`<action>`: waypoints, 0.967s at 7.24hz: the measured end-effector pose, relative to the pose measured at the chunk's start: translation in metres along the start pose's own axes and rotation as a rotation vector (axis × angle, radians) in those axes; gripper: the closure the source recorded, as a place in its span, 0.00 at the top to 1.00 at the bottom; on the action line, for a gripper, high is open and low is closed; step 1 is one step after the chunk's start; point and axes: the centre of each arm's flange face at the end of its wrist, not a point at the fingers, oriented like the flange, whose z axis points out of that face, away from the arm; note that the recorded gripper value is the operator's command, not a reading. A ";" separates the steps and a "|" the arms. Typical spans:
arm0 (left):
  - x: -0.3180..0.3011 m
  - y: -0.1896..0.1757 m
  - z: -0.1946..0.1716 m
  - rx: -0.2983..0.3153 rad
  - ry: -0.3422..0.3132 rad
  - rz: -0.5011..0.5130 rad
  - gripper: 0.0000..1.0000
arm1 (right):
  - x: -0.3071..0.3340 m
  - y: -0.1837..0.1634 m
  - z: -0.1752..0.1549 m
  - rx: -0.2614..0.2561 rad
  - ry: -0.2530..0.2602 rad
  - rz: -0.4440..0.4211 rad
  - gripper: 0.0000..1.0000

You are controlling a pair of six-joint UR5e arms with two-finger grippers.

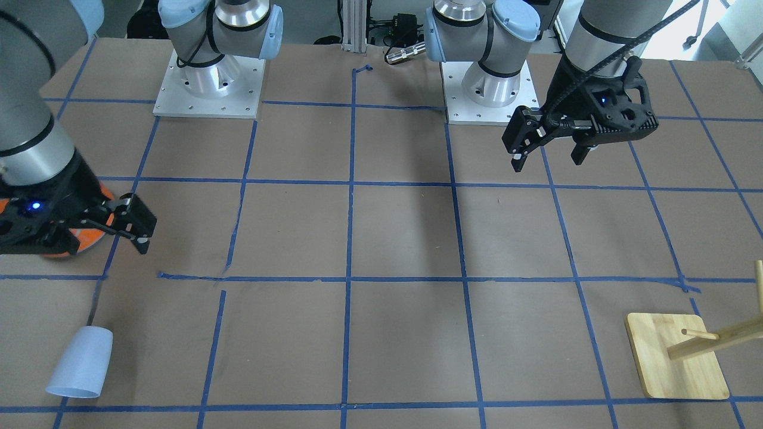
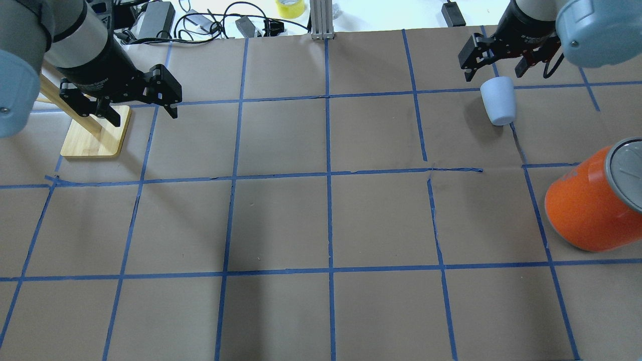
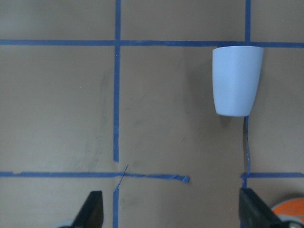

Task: Flip cup
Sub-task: 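Move the right gripper down over the upside-down white cup, then close the right gripper on the white cup's base and lift it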

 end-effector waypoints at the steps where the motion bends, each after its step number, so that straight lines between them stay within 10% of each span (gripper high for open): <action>1: -0.002 0.001 0.001 -0.002 -0.011 -0.001 1.00 | 0.027 -0.018 0.026 0.021 0.012 0.017 1.00; 7: -0.007 0.005 0.010 -0.011 -0.080 0.017 1.00 | 0.105 -0.077 0.188 0.063 0.039 -0.016 1.00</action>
